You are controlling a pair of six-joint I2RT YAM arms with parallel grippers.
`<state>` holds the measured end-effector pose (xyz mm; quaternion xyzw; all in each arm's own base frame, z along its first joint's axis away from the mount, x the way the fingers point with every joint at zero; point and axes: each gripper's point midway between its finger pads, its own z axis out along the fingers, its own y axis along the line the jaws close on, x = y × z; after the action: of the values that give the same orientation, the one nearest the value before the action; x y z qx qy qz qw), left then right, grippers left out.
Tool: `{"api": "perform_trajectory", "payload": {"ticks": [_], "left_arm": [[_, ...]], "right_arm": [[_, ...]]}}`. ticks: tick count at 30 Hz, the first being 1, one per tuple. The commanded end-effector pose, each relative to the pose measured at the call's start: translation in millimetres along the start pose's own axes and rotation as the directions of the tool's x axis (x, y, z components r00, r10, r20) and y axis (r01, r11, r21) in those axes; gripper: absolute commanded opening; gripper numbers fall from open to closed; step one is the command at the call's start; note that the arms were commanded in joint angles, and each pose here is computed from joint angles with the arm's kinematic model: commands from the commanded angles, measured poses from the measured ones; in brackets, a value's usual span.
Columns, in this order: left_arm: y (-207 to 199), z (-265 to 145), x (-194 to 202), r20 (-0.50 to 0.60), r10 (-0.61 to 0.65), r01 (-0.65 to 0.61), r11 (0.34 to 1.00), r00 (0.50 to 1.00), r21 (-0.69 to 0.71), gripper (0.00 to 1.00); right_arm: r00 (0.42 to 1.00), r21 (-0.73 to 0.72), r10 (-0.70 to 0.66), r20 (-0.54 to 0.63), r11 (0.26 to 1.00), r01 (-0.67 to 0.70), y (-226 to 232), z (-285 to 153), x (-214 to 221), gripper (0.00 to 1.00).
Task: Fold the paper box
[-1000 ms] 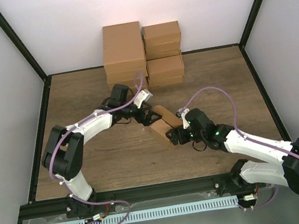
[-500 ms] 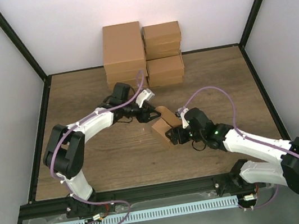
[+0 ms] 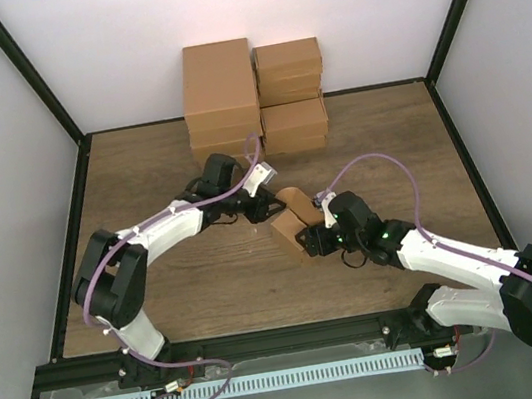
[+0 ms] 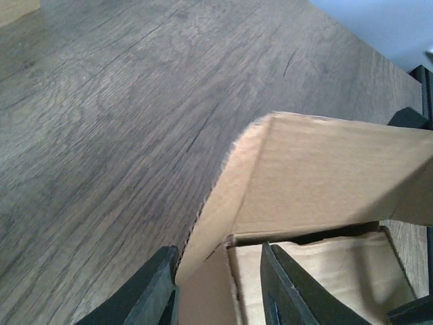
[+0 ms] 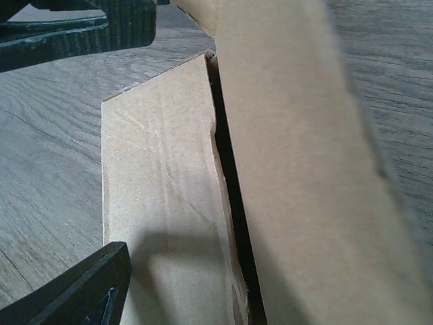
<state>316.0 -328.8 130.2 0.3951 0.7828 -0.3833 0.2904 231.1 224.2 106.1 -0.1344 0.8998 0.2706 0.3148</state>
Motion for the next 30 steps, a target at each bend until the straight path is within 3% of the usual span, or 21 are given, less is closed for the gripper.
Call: {"api": "perform_trajectory", "payload": {"ticks": [1, 9, 11, 15, 19, 24, 30], "left_arm": [[-14.0, -4.6, -19.3, 0.049, 0.062, -0.062, 0.998, 0.997, 0.0, 0.37], [-0.6, -2.1, -27.6, 0.049, 0.06, -0.056, 0.995, 0.997, -0.078, 0.88], [4.8, 0.2, -29.9, 0.043, 0.06, -0.056, 0.994, 0.997, -0.093, 0.93], [3.0, 2.0, -36.8, 0.043, 0.107, -0.103, 0.992, 0.993, -0.073, 0.95], [-13.4, 5.4, -39.1, 0.036, 0.159, -0.16, 0.986, 0.987, 0.036, 0.93], [-23.1, 16.5, -32.4, -0.011, 0.151, -0.147, 0.977, 0.988, 0.156, 0.87], [-22.7, 19.4, -27.0, -0.032, 0.138, -0.131, 0.978, 0.99, 0.165, 0.78]], "right_arm": [[1.0, 0.005, -0.001, 0.031, 1.0, 0.001, 3.1, -3.7, -16.7, 0.74], [1.0, -0.003, -0.001, 0.025, 1.0, 0.001, 5.0, -3.8, -16.6, 0.74], [1.0, -0.004, -0.001, 0.025, 1.0, 0.001, 5.3, -3.9, -16.8, 0.74], [1.0, -0.007, -0.003, 0.024, 1.0, 0.003, 5.8, -4.1, -16.7, 0.74], [1.0, -0.013, -0.007, 0.022, 1.0, 0.007, 7.0, -3.9, -16.7, 0.74], [1.0, -0.018, -0.007, 0.02, 1.0, 0.007, 8.1, -3.5, -17.0, 0.74], [1.0, -0.016, -0.009, 0.02, 1.0, 0.009, 7.9, -3.2, -17.4, 0.74]]}}
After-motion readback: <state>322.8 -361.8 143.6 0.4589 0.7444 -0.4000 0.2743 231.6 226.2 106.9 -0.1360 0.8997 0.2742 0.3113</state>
